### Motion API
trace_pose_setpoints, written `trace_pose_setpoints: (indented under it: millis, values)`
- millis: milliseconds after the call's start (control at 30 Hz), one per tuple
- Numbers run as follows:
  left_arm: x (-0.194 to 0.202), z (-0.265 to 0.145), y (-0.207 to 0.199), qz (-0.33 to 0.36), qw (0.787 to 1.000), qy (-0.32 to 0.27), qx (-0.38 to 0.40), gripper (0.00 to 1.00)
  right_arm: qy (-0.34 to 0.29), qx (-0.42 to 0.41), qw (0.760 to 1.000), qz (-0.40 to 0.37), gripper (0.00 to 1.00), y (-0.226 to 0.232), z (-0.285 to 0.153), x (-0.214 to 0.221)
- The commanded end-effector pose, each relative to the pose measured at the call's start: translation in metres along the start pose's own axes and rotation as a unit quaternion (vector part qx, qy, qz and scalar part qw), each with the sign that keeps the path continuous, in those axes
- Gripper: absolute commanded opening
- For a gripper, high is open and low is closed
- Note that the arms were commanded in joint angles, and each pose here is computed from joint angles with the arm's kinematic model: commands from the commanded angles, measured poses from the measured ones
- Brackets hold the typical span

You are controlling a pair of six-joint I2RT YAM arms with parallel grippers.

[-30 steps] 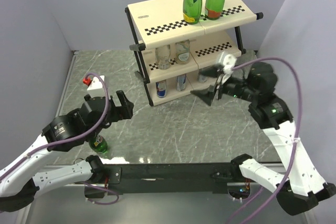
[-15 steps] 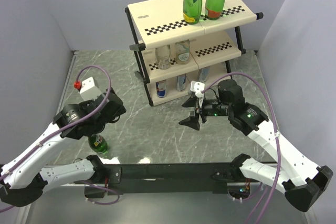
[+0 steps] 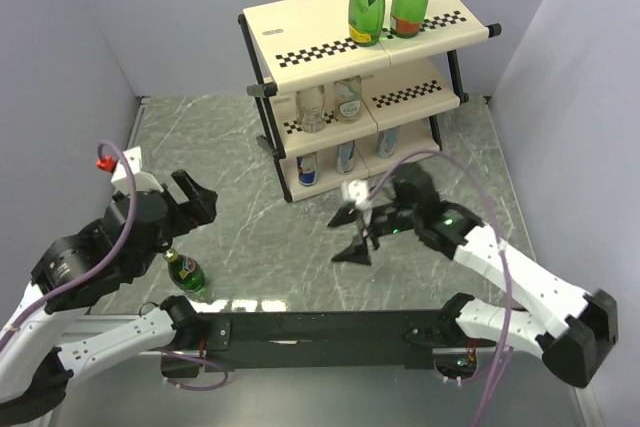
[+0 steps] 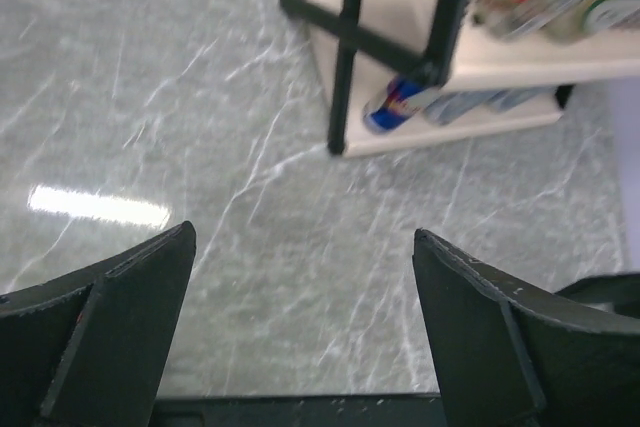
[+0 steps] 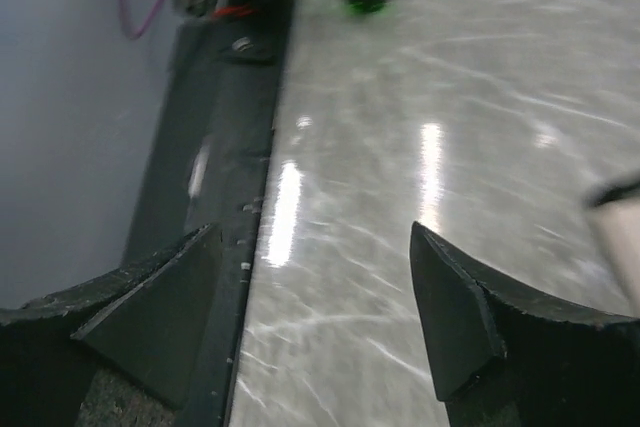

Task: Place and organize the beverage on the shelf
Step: Pick up the drink from the center of the board.

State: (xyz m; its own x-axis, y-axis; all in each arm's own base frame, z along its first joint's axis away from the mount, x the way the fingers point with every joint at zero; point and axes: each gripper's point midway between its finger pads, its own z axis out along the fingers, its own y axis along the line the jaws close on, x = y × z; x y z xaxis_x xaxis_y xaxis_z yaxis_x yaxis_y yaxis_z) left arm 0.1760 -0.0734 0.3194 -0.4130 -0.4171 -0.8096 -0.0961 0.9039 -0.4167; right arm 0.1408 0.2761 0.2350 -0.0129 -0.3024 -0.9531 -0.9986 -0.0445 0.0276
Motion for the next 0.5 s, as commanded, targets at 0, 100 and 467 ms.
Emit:
trace_pose_setpoints:
  millis: [0, 100, 467]
  values:
    - [-0.035, 0.001, -0.021, 0.014, 0.998, -0.052, 0.016, 0.96, -0.029, -0.062, 0.993, -0.091, 0.82, 0.021, 0.039, -0.013]
    - [-0.054, -0.002, -0.035, 0.023, 0.997, -0.064, 0.024, 0.96, -0.056, -0.064, 0.989, -0.122, 0.82, 0.018, 0.065, -0.041]
    - [-0.114, -0.042, -0.051, -0.030, 0.973, -0.189, 0.127, 0.97, -0.043, -0.008, 0.998, -0.037, 0.81, -0.017, 0.201, -0.069]
